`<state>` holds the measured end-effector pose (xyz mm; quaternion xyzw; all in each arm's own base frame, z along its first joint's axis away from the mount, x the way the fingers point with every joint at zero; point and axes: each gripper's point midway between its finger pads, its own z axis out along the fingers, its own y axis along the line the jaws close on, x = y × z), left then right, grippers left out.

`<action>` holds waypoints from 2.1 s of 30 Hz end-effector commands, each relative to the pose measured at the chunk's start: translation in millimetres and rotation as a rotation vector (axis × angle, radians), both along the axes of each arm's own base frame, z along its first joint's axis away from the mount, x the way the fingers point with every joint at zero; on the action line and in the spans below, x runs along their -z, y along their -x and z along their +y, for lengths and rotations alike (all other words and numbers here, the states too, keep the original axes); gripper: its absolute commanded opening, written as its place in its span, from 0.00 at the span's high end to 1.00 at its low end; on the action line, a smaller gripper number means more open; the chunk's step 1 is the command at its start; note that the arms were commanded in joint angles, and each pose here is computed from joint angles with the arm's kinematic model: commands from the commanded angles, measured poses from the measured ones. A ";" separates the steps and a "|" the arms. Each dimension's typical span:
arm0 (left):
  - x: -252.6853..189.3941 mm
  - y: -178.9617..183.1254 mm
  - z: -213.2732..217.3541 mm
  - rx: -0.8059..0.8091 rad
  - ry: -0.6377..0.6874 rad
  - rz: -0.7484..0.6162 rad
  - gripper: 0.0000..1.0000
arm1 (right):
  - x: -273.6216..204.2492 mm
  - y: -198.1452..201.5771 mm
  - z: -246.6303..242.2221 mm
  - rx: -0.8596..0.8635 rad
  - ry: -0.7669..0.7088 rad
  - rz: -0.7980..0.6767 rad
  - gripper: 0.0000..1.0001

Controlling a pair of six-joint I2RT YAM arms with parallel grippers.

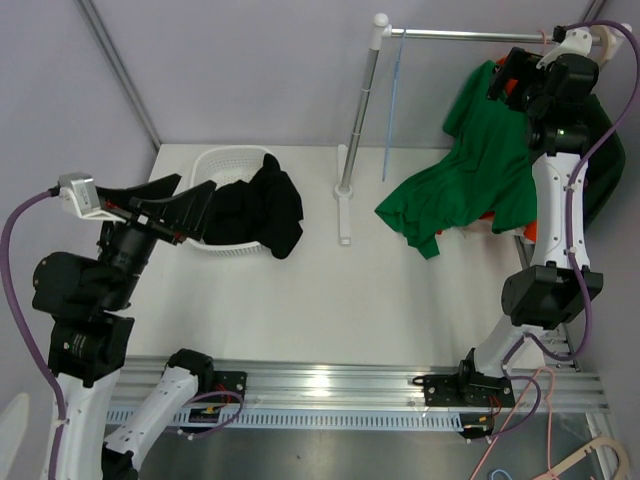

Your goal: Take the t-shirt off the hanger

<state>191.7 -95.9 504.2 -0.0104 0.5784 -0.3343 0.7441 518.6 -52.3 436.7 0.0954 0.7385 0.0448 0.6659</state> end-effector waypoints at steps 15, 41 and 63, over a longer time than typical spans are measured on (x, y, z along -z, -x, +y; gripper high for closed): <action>-27.1 -22.2 -11.7 0.049 0.142 0.122 0.01 | -23.6 -50.9 -30.5 0.061 0.102 -0.097 0.34; -10.1 -12.3 -49.4 0.242 -0.209 -0.068 0.00 | -81.7 -41.0 -19.0 -0.026 -0.021 -0.251 1.00; 54.8 -50.4 -195.2 0.267 -0.650 -0.034 0.00 | -35.0 117.9 -18.8 0.397 -0.372 -0.084 1.00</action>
